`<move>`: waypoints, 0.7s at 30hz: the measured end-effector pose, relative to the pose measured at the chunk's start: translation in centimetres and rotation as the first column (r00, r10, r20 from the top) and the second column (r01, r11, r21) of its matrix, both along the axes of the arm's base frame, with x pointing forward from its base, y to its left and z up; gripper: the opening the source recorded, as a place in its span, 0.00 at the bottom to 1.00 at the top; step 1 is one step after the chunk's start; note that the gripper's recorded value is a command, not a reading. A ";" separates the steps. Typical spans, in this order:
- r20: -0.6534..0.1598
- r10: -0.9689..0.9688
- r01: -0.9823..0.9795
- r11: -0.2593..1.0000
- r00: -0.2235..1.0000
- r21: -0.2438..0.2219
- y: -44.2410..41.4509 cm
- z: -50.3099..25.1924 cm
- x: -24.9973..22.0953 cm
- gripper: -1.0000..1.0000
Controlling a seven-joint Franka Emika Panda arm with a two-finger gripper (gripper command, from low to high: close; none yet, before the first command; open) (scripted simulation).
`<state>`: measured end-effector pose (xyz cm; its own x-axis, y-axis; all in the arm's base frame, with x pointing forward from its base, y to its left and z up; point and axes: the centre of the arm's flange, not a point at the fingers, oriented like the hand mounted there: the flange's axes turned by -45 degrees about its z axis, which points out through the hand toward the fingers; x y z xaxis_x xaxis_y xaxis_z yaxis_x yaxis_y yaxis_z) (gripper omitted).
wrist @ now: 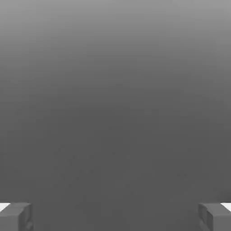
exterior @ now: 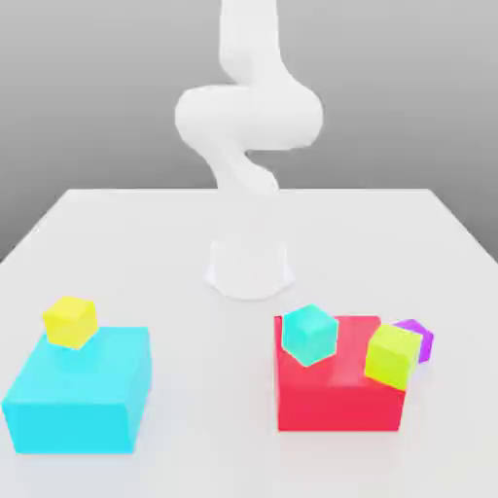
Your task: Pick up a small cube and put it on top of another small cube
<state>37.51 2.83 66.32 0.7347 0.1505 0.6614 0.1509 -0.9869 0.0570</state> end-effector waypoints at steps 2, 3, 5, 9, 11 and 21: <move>-0.034 0.082 -0.083 0.996 0.996 -0.035 1.6 -2.5 1.1 0.50; -0.070 0.161 -0.166 0.984 0.984 -0.067 3.3 -4.9 2.0 0.50; -0.143 0.312 -0.330 0.936 0.939 -0.121 6.6 -9.9 3.1 0.50; -0.274 0.544 -0.599 0.780 0.793 -0.183 12.5 -18.7 3.0 0.50; -0.336 0.634 -0.711 0.675 0.696 -0.198 15.1 -22.8 2.0 0.50; -0.602 0.797 -0.991 -0.031 0.054 -0.129 23.1 -41.5 -9.2 0.50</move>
<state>28.28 25.90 24.85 -0.1905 0.9799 0.0593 0.9792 0.1854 0.0819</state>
